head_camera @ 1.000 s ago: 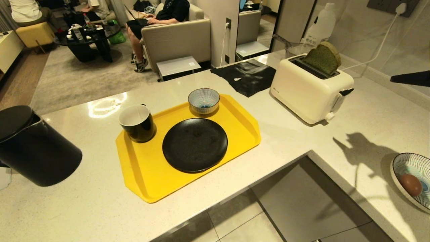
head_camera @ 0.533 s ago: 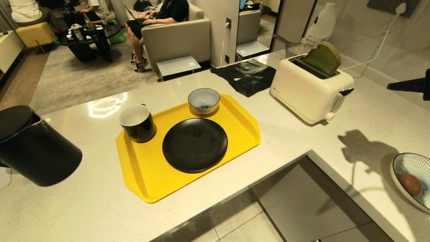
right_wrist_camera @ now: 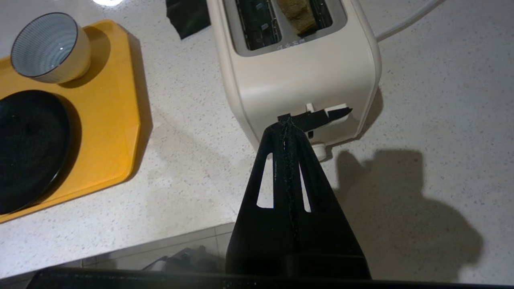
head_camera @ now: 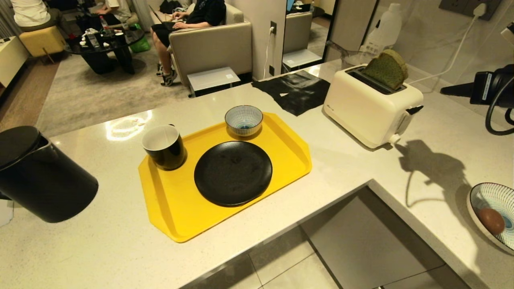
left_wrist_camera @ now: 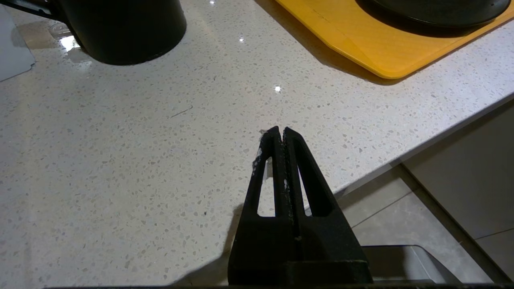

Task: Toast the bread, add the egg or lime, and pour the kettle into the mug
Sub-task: Use a bread toaster

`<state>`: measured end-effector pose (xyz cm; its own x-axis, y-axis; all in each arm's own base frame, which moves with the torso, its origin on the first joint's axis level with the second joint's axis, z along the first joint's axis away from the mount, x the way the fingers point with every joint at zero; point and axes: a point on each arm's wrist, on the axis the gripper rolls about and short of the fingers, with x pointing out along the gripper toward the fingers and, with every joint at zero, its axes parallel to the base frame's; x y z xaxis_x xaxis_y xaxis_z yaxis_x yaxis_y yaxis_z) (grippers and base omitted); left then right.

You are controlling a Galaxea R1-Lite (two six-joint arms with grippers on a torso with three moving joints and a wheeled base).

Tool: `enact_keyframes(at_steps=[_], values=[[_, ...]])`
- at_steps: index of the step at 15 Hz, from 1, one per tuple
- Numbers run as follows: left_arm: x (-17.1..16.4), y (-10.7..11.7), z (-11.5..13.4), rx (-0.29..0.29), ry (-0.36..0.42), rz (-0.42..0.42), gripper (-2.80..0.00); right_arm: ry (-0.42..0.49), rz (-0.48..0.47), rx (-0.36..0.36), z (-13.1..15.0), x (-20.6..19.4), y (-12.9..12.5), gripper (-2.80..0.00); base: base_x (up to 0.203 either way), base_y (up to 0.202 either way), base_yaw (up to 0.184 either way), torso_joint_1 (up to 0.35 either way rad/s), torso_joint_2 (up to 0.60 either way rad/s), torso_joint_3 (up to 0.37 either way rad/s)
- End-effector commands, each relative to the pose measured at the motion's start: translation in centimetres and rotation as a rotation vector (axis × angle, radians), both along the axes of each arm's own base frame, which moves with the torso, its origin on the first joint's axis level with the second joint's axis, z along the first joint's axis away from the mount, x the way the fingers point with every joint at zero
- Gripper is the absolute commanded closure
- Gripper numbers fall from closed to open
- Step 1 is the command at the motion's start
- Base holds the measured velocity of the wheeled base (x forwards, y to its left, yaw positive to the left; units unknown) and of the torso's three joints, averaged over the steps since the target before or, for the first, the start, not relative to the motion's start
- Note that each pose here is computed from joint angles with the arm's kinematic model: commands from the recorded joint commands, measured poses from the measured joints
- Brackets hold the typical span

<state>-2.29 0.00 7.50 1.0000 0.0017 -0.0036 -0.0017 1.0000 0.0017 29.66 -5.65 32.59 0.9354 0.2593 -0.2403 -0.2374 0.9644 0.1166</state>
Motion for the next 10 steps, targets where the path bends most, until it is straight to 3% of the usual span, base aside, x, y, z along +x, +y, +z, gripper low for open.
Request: enact_keyframes(at_steps=[1,4,10], values=[[0.0,0.0,0.0,0.0,0.001,0.0,0.0,0.021,0.002,0.005,-1.1,1.2,-0.4,0.0,0.0,0.0,0.0,0.0,0.0,0.0],[0.0,0.0,0.0,0.0,0.0,0.0,0.0,-0.013,-0.004,-0.002,-2.0,2.2,-0.9,0.0,0.0,0.0,0.0,0.0,0.0,0.0],[0.0,0.0,0.0,0.0,0.001,0.001,0.0,0.008,0.034,-0.018,-3.3,2.4,-1.6,0.0,0.0,0.0,0.0,0.0,0.0,0.0]])
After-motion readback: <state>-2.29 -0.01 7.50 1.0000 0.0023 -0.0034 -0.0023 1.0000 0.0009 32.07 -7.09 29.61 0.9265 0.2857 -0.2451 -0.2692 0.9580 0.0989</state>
